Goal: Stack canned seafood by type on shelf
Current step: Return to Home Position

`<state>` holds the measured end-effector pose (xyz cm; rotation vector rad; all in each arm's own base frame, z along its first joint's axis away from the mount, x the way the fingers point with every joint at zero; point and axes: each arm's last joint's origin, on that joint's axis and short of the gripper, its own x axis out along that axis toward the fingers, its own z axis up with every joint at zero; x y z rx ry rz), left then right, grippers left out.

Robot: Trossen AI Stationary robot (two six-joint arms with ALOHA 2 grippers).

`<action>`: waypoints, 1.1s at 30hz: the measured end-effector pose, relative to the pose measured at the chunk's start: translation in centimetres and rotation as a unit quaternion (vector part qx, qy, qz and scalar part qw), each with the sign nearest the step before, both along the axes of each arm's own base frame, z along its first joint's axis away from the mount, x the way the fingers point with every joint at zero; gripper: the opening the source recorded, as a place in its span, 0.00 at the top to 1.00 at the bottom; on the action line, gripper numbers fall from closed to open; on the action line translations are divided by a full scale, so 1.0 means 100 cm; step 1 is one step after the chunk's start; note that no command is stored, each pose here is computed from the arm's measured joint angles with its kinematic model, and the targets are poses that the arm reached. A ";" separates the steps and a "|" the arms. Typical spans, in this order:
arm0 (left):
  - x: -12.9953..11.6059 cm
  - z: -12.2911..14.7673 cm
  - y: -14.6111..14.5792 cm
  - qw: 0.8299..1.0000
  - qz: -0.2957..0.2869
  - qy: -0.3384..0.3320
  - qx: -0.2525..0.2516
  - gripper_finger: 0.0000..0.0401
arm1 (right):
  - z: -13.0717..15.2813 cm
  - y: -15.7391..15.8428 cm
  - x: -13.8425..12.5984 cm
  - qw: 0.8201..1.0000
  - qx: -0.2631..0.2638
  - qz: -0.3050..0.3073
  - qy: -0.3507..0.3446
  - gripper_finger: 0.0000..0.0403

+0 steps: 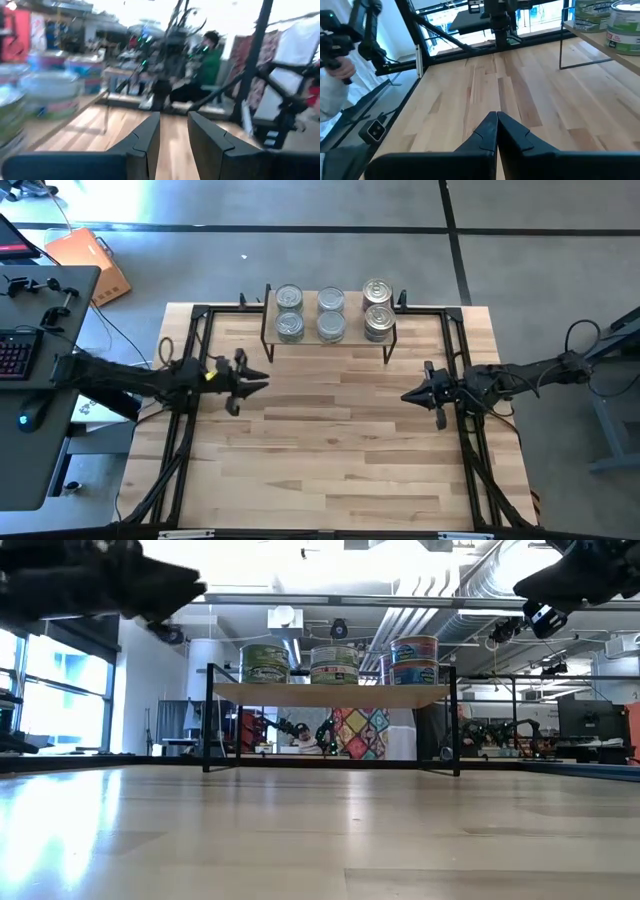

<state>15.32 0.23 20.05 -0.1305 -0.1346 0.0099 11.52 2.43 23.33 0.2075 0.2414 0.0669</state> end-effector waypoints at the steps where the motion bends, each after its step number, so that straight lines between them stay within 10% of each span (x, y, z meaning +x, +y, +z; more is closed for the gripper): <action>1: -0.006 -0.001 0.000 1.000 0.009 0.014 0.000 0.78 | 0.000 0.000 0.000 1.000 -0.003 0.001 0.001 1.00; 33: -0.045 -0.018 0.002 0.990 0.065 0.127 0.014 0.78 | -0.066 -0.001 -0.021 0.987 -0.038 0.081 -0.132 1.00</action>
